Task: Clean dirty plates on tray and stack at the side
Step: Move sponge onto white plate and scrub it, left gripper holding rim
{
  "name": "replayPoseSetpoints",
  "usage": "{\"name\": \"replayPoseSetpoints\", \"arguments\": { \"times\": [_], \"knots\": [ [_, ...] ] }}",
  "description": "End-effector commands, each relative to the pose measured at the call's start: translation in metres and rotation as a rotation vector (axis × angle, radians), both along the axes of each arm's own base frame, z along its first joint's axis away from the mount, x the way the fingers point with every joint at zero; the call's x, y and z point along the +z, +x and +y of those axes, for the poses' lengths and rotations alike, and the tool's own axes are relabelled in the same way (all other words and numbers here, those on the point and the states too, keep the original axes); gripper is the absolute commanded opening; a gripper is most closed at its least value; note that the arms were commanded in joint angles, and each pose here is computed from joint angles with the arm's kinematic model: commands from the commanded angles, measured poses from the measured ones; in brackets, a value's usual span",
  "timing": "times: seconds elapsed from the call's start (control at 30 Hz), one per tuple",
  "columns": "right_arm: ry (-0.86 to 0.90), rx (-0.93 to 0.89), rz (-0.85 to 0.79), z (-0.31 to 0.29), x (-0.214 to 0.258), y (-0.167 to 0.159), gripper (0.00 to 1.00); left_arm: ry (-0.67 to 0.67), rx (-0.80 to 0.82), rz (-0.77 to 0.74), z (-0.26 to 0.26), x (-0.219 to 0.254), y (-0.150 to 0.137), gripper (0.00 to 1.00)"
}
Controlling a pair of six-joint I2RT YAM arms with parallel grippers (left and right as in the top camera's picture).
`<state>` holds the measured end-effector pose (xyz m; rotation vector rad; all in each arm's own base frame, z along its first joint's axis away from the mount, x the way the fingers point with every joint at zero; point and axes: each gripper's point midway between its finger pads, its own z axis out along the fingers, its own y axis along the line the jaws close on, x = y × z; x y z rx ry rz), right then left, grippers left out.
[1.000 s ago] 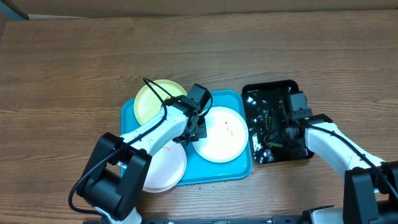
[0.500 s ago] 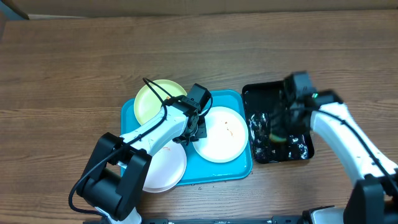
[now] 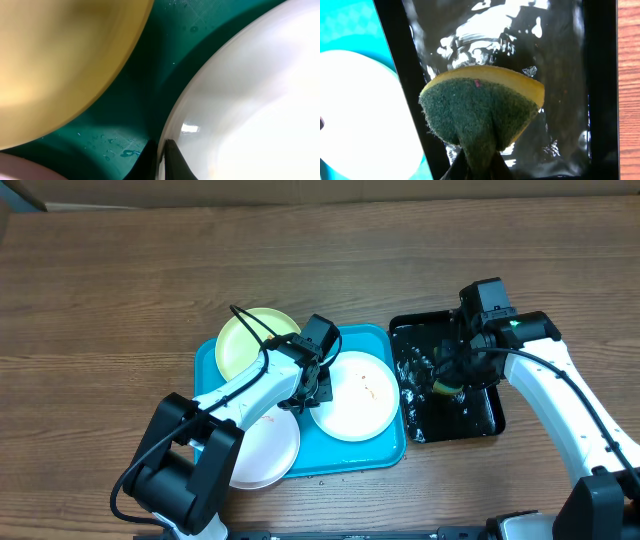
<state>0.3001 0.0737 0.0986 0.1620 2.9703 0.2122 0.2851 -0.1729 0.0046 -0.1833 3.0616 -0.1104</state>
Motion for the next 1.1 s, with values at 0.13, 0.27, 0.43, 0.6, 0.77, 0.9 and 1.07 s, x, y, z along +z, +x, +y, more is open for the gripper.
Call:
{"name": "replayPoseSetpoints", "arguments": {
  "times": [0.13, 0.27, 0.43, 0.6, 0.77, 0.9, 1.07],
  "knots": [
    [-0.05, -0.007, 0.002, -0.007, -0.002, 0.001, 0.04, 0.079, 0.02, 0.047, 0.016, -0.018, -0.014, 0.04],
    [-0.022, 0.01, 0.013, -0.002, -0.002, -0.002, 0.04, 0.079, 0.021, 0.047, 0.016, -0.018, -0.014, 0.04],
    [0.065, 0.102, -0.014, 0.015, 0.0, 0.002, 0.04, 0.078, 0.021, 0.046, 0.016, -0.018, -0.014, 0.04],
    [0.147, 0.107, -0.006, 0.029, 0.004, 0.0, 0.04, 0.079, 0.021, 0.047, 0.016, -0.018, -0.014, 0.04],
    [0.435, 0.192, -0.001, 0.078, 0.025, -0.007, 0.04, 0.078, 0.021, 0.046, 0.016, -0.018, -0.014, 0.04],
    [0.435, 0.283, -0.029, 0.098, 0.026, -0.009, 0.04, 0.076, 0.021, 0.044, 0.016, -0.018, -0.013, 0.04],
    [0.278, 0.397, -0.075, 0.121, 0.013, -0.014, 0.04, 0.076, 0.021, 0.044, 0.016, -0.018, -0.013, 0.04]
  ]
}}
